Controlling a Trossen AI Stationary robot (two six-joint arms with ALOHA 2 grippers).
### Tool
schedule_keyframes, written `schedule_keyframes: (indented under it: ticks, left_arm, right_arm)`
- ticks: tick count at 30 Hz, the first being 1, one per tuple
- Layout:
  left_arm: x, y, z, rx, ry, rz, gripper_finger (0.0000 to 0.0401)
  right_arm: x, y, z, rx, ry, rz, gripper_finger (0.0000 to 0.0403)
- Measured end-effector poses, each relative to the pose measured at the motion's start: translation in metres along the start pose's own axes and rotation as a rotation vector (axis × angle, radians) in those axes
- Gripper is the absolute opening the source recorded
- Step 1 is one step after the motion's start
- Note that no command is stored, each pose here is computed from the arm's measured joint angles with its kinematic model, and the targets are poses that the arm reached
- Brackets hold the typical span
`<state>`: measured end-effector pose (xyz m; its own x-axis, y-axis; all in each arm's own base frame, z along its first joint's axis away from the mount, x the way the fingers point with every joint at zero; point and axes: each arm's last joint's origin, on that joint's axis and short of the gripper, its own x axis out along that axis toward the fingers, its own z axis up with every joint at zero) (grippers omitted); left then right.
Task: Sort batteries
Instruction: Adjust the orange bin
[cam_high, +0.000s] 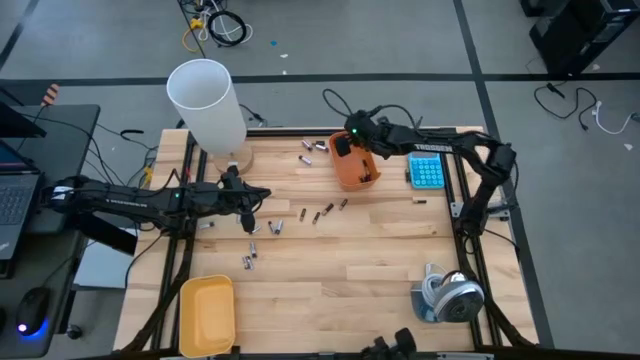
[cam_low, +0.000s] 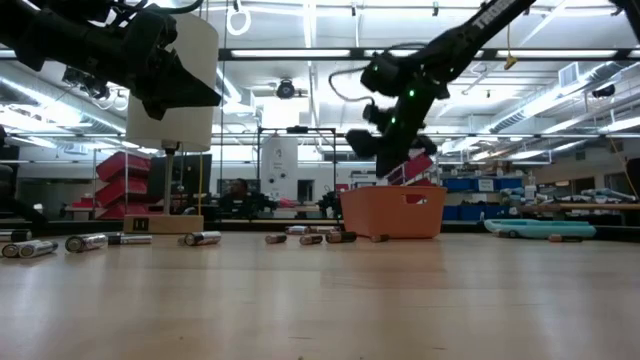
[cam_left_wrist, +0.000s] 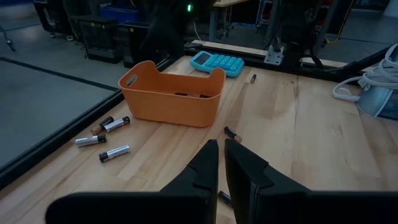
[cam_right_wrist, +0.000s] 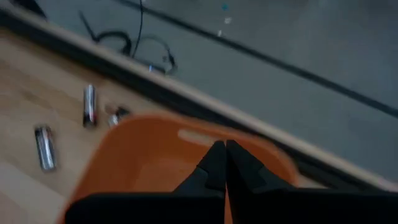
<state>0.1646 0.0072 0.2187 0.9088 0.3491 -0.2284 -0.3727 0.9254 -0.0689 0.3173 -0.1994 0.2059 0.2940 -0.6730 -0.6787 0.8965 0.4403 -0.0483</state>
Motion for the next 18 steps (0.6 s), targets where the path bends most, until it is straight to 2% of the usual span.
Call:
schedule_keyframes:
  ticks: [7,18]
  left_arm:
    - [0.000,0.000,0.000,-0.003,-0.004,-0.001,0.0030]
    - [0.000,0.000,0.000,-0.005,-0.002,0.000,0.0030]
  right_arm:
    - [0.027,-0.005,-0.014,-0.013,0.081,-0.052,0.0000]
    - [0.034,-0.023,-0.013,0.016,0.102,-0.143,0.0000]
